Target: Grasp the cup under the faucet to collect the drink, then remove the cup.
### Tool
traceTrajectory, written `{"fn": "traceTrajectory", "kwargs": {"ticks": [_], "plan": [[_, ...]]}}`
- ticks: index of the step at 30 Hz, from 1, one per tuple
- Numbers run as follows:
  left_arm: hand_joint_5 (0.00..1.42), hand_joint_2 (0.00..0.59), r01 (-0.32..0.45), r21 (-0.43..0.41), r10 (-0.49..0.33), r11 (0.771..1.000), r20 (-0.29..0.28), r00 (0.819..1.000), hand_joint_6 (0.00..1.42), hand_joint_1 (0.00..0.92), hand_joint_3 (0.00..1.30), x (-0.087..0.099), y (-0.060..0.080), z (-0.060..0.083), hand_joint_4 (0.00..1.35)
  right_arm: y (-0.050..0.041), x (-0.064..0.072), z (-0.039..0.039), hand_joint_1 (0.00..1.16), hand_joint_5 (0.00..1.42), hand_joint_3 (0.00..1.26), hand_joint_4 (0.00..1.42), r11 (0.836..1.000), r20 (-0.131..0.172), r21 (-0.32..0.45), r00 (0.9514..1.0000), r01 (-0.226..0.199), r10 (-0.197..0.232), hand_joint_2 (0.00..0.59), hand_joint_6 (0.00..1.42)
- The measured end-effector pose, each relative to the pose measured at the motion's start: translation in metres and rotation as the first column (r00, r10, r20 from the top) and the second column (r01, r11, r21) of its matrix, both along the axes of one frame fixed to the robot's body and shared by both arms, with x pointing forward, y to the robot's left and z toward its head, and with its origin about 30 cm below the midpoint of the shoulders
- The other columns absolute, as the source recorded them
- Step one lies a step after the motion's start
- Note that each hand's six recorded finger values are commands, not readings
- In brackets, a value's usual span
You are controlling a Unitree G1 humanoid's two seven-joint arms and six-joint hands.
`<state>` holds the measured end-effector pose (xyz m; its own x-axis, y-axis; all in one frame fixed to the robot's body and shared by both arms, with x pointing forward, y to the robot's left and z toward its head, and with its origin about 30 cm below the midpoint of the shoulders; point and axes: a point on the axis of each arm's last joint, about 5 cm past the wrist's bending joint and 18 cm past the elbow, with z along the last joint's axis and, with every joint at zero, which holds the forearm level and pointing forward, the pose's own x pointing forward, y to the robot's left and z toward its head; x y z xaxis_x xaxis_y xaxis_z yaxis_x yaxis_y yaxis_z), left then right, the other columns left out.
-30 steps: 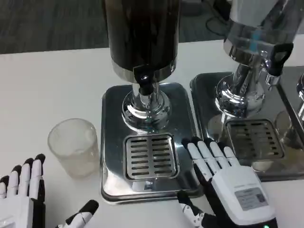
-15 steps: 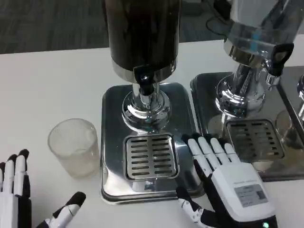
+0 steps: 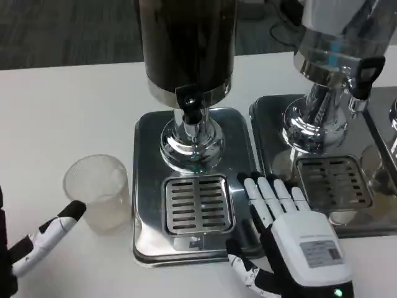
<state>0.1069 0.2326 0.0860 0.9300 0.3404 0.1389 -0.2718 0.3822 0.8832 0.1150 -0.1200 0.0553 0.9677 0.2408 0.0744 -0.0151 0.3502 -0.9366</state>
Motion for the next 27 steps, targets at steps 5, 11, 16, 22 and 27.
{"fn": "traceTrajectory", "kwargs": {"ticks": [5,11,16,22,27], "plan": [[0.0,0.0,0.135,-0.184,-0.134,0.974,0.018,0.991,0.0,0.0,0.0,0.024,0.006,-0.022,0.0,-0.0013,0.001,-0.0007,0.4,0.0,0.0,0.0,1.0,-0.001,-0.004,0.9999,0.012,-0.012,0.419,0.0],[0.0,0.0,0.199,-0.249,-0.18,0.948,0.097,0.979,0.0,0.019,0.0,0.027,0.006,-0.043,0.0,-0.002,0.002,-0.0006,0.4,0.0,0.0,0.0,1.0,0.0,-0.007,0.9998,0.018,-0.018,0.419,0.0],[0.0,0.012,0.186,-0.272,-0.156,0.944,0.128,0.979,0.0,0.104,0.0,0.025,0.007,-0.055,0.0,-0.0017,0.004,0.0002,0.4,0.0,0.0,0.0,1.0,0.005,-0.006,0.9998,0.017,-0.017,0.419,0.0],[0.01,0.018,0.173,-0.294,-0.137,0.94,0.14,0.981,0.0,0.139,0.0,0.03,0.004,-0.066,0.0,0.0009,0.004,0.0002,0.4,0.0,0.0,0.0,1.0,0.005,0.005,0.9998,0.019,-0.019,0.419,0.0],[0.1,0.016,0.193,-0.312,-0.156,0.93,0.138,0.978,0.02,0.178,0.0,0.04,0.001,-0.07,0.0,0.0011,0.004,-0.0005,0.4,0.0,0.0,0.0,1.0,-0.001,0.011,0.9997,0.024,-0.024,0.419,0.0]]}}
